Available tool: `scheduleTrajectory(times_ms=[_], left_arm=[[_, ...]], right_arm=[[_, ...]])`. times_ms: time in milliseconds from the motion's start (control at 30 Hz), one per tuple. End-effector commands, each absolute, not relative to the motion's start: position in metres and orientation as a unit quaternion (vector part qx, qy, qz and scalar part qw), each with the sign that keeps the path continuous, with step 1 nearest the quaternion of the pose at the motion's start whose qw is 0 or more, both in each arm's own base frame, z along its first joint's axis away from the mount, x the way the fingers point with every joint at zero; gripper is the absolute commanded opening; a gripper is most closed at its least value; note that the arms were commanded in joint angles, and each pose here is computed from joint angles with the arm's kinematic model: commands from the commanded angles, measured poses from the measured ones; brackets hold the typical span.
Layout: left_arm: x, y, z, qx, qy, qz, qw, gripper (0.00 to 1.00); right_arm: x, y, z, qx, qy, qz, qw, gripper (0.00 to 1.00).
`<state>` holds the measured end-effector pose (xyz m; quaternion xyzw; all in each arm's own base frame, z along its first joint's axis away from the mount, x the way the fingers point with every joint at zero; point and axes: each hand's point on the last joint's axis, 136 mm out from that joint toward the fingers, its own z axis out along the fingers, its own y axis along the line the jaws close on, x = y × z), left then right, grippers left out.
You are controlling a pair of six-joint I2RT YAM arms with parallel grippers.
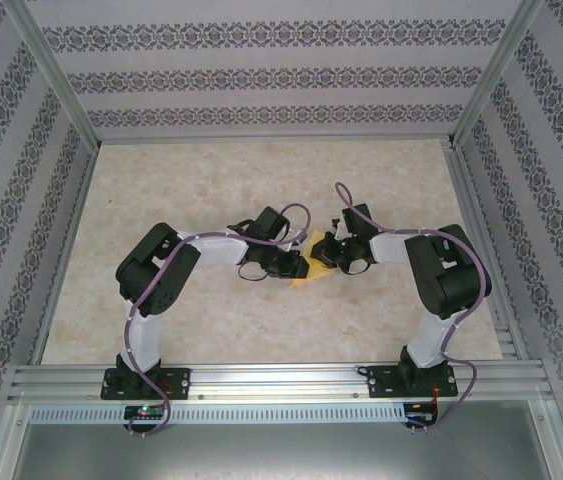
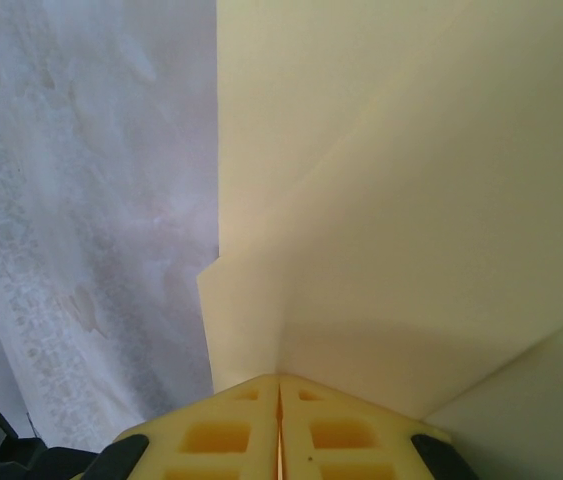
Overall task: Fold a paper plane with a square sheet of paper (pick it up from the middle)
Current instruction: Fourth fold the wing at the center of the table.
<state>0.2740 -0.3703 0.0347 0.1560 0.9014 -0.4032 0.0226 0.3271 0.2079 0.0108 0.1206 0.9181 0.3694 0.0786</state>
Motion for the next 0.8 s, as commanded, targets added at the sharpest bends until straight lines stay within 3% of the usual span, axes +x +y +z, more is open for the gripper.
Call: scheduleTrajectory(times_ms=[0, 267, 567, 767], left_arm=[[0.265, -0.360, 0.023, 0.166, 0.915, -0.368, 0.012, 0.21], [0.269, -0.346, 0.016, 0.165, 0.929, -0.330, 0.020, 0.20], [0.265, -0.362, 0.052, 0.187, 0.908, -0.371, 0.049, 0.20], [0.255, -0.362, 0.040, 0.188, 0.912, -0.363, 0.026, 0.21]], right_arm=[[0.314, 0.182, -0.029, 0.152, 0.942, 0.294, 0.052, 0.09], [0.311, 0.178, -0.033, 0.150, 0.947, 0.280, 0.047, 0.09], [0.311, 0.177, -0.034, 0.151, 0.947, 0.279, 0.046, 0.09], [0.310, 0.176, -0.036, 0.152, 0.948, 0.277, 0.042, 0.09]])
